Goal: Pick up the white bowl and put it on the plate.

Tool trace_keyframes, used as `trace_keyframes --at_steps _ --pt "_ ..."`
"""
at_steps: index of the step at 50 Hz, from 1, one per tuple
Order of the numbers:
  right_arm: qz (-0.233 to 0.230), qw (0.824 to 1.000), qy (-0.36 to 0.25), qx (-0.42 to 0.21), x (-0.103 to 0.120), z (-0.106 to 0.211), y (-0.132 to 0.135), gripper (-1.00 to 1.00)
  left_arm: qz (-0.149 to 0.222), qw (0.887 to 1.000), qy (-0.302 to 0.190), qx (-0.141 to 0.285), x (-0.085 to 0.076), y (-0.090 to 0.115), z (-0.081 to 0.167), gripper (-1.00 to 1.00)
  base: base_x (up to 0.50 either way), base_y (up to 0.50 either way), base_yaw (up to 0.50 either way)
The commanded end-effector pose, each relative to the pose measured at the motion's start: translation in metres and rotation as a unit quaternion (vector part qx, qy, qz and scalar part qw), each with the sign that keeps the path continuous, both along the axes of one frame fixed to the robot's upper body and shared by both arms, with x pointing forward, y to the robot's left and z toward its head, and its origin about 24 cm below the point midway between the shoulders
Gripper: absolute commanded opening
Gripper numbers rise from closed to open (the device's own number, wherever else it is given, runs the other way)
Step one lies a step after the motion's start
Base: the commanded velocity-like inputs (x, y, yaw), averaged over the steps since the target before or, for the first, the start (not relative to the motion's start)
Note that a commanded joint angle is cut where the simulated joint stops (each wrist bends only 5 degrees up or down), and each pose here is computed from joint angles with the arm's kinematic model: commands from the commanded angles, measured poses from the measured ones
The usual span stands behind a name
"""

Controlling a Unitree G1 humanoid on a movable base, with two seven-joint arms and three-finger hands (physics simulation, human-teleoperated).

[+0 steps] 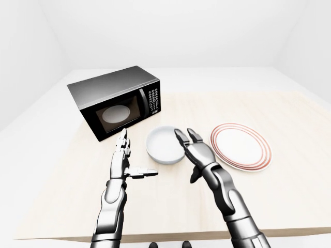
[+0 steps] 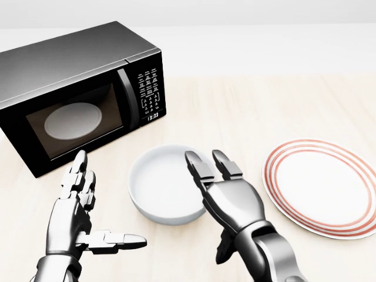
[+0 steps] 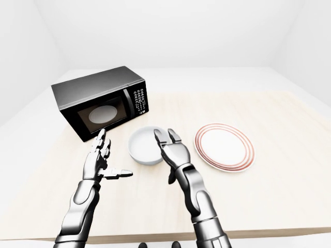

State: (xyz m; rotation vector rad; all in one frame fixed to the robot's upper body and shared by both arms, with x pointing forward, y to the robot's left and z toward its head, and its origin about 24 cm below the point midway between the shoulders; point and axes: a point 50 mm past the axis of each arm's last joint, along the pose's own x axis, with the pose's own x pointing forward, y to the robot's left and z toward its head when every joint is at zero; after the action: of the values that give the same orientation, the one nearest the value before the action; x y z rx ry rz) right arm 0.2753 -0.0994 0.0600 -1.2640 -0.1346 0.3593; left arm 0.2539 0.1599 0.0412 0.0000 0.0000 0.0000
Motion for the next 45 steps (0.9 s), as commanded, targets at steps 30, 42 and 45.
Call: trace_keyframes --at_steps 30,42,45 --pt "0.091 0.984 0.119 -0.093 0.009 0.020 0.029 1.00 0.000 1.000 0.000 0.000 0.000 0.000 0.000 1.00 0.00 0.00 0.00" --pt "0.111 0.984 0.109 -0.082 0.010 0.030 0.040 1.00 0.000 1.000 0.000 0.000 0.000 0.000 0.000 1.00 0.00 0.00 0.00" --pt "0.113 0.984 0.110 -0.084 0.011 0.030 0.041 1.00 0.000 1.000 0.000 0.000 0.000 0.000 0.000 1.00 0.00 0.00 0.00"
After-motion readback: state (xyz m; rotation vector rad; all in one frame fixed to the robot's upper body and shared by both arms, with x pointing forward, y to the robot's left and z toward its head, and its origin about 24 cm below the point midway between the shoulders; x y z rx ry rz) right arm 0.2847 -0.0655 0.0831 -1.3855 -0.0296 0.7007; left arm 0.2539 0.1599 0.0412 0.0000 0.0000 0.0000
